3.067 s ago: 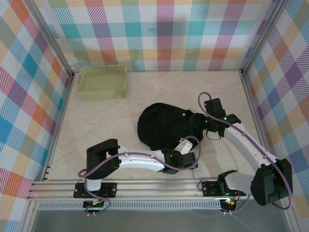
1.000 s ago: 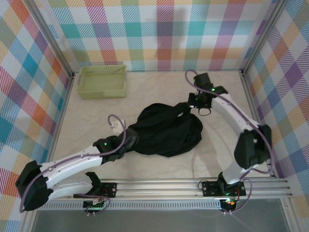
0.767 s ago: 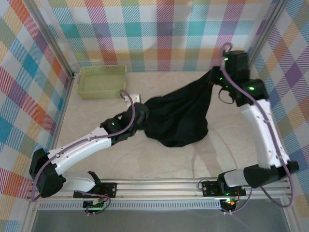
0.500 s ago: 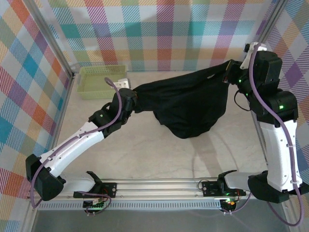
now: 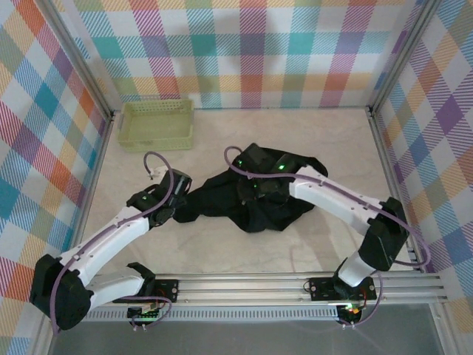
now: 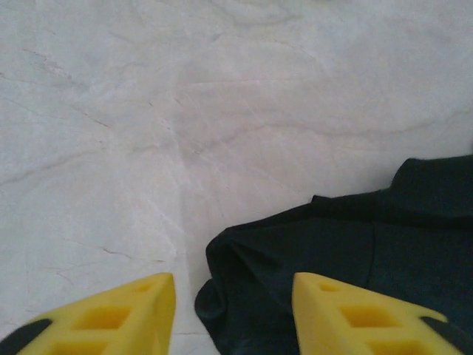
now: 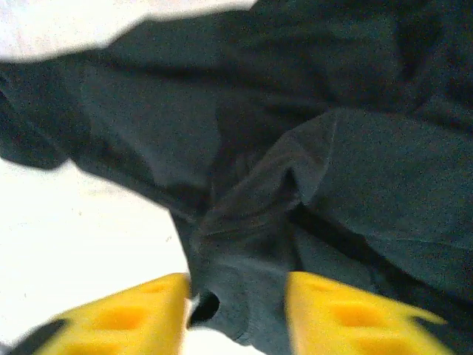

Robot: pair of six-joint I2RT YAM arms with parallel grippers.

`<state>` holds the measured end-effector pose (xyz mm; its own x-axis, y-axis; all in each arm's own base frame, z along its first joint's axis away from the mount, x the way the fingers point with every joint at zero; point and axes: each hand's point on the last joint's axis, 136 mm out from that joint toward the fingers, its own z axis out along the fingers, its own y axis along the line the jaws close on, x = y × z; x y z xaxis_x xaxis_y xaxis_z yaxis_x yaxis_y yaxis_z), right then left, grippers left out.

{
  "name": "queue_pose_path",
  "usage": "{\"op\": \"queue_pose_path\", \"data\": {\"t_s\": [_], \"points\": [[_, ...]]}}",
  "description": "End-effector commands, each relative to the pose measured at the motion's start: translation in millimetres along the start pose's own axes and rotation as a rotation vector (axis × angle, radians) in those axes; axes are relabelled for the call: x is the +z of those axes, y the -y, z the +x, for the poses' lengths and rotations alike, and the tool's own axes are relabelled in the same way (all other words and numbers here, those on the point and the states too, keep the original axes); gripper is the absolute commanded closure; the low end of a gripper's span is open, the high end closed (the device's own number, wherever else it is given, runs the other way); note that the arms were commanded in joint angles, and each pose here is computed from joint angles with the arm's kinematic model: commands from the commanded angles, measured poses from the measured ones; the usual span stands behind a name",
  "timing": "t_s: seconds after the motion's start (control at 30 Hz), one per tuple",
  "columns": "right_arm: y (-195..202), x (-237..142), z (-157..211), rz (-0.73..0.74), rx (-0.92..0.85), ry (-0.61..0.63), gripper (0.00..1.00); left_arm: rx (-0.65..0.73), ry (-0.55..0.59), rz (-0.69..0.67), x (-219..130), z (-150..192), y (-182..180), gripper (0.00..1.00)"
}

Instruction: Fold the inside-out t-shirt

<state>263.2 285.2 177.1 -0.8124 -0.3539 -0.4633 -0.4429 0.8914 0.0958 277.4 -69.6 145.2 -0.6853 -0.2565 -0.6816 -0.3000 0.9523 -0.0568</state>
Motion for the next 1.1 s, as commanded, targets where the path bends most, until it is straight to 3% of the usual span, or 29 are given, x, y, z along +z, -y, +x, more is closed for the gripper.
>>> {"op": "queue_pose_path", "data": {"t_s": [0.0, 0.2, 0.37, 0.47, 0.67, 0.73, 0.83, 0.93, 1.0, 1.07], "points": [[8, -42, -29, -0.004, 0.059, 0.167, 0.34, -0.020, -0.023, 0.045, -9, -2, 6, 0.50], [100, -50, -15, 0.123, 0.261, 0.157, 0.30, 0.114, -0.051, 0.275, -35, 6, 99, 0.37], [160, -24, 16, 0.104, 0.474, 0.083, 0.33, 0.346, -0.113, 0.360, -40, 52, 195, 0.26], [174, -7, 31, 0.119, 0.515, 0.040, 0.34, 0.403, -0.175, 0.351, -26, 75, 225, 0.24], [172, 30, 62, 0.110, 0.538, -0.070, 0.35, 0.464, -0.203, 0.309, 3, 96, 244, 0.21], [171, 41, 70, 0.101, 0.543, -0.097, 0.36, 0.482, -0.202, 0.293, 10, 98, 246, 0.27], [171, 52, 75, 0.104, 0.541, -0.131, 0.43, 0.471, -0.233, 0.267, 28, 98, 244, 0.54], [175, 52, 70, 0.122, 0.524, -0.116, 0.59, 0.431, -0.226, 0.261, 35, 85, 240, 0.82], [179, 44, 64, 0.148, 0.504, -0.089, 0.63, 0.406, -0.199, 0.296, 29, 71, 243, 0.90], [180, 31, 57, 0.173, 0.475, -0.058, 0.60, 0.395, -0.175, 0.339, 20, 60, 250, 0.92]]}}
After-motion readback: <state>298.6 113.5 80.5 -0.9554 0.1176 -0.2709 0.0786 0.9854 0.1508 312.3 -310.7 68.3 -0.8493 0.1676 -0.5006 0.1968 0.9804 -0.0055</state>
